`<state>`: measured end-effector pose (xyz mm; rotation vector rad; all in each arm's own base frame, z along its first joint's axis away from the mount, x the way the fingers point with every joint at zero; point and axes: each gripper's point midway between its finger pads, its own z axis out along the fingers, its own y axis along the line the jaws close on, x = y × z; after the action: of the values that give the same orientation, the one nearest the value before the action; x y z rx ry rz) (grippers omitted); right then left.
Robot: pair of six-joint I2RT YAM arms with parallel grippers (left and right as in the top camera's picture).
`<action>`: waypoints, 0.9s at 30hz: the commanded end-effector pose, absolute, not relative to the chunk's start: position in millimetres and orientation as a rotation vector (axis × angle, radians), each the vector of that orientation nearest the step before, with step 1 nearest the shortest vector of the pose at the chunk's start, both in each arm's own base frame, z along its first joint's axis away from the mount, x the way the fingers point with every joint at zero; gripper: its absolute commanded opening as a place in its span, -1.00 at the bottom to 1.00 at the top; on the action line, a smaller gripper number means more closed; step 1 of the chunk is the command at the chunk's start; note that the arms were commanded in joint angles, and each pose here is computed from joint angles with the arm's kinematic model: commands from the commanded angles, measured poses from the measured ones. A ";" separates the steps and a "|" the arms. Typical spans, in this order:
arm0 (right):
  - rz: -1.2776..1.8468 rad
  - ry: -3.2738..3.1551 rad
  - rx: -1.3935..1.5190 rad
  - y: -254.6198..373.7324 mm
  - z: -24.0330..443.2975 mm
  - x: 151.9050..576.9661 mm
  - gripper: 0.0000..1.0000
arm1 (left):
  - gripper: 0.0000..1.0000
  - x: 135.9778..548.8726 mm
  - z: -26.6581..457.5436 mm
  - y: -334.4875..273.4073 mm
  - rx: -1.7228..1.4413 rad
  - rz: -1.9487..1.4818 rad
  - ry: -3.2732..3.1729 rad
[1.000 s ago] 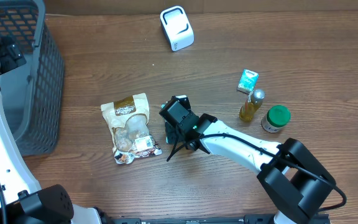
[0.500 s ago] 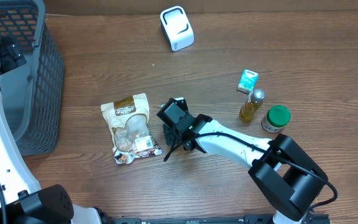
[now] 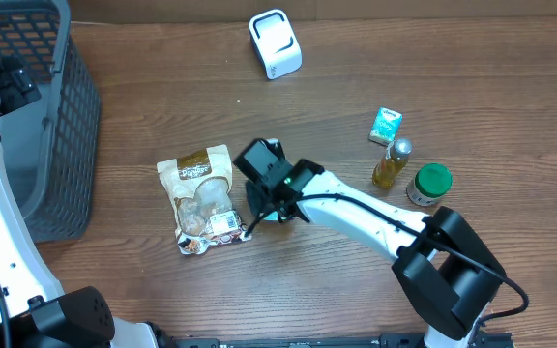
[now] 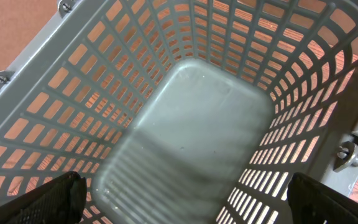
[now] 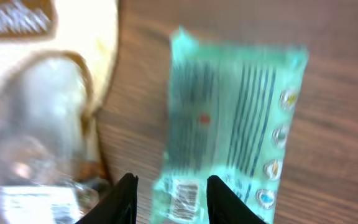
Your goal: Scan the item barcode
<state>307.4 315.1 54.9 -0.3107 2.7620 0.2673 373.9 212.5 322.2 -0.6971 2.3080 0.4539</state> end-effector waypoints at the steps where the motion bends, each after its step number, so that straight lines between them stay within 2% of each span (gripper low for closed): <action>1: 0.209 2.693 -0.272 306.7 76.8 322.8 -0.34 | 0.99 376.0 327.7 210.6 -0.667 0.453 2.303; 5: 0.166 2.726 -0.274 296.7 59.8 316.2 -0.40 | 0.99 376.0 327.7 210.6 -0.667 0.453 2.303; 18: 0.066 2.821 -0.303 293.1 0.6 310.4 -0.38 | 0.99 376.0 327.7 210.6 -0.667 0.453 2.303; 23: 0.089 2.804 -0.299 299.2 9.4 315.6 -0.24 | 0.99 375.9 327.7 210.7 -0.667 0.453 2.303; 27: 0.097 2.796 -0.290 303.4 50.6 322.4 -0.21 | 0.99 375.9 327.7 210.7 -0.667 0.453 2.303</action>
<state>310.4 297.9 22.2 -0.3044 2.8215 0.0860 374.0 212.5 322.3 -0.6970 2.3077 0.4539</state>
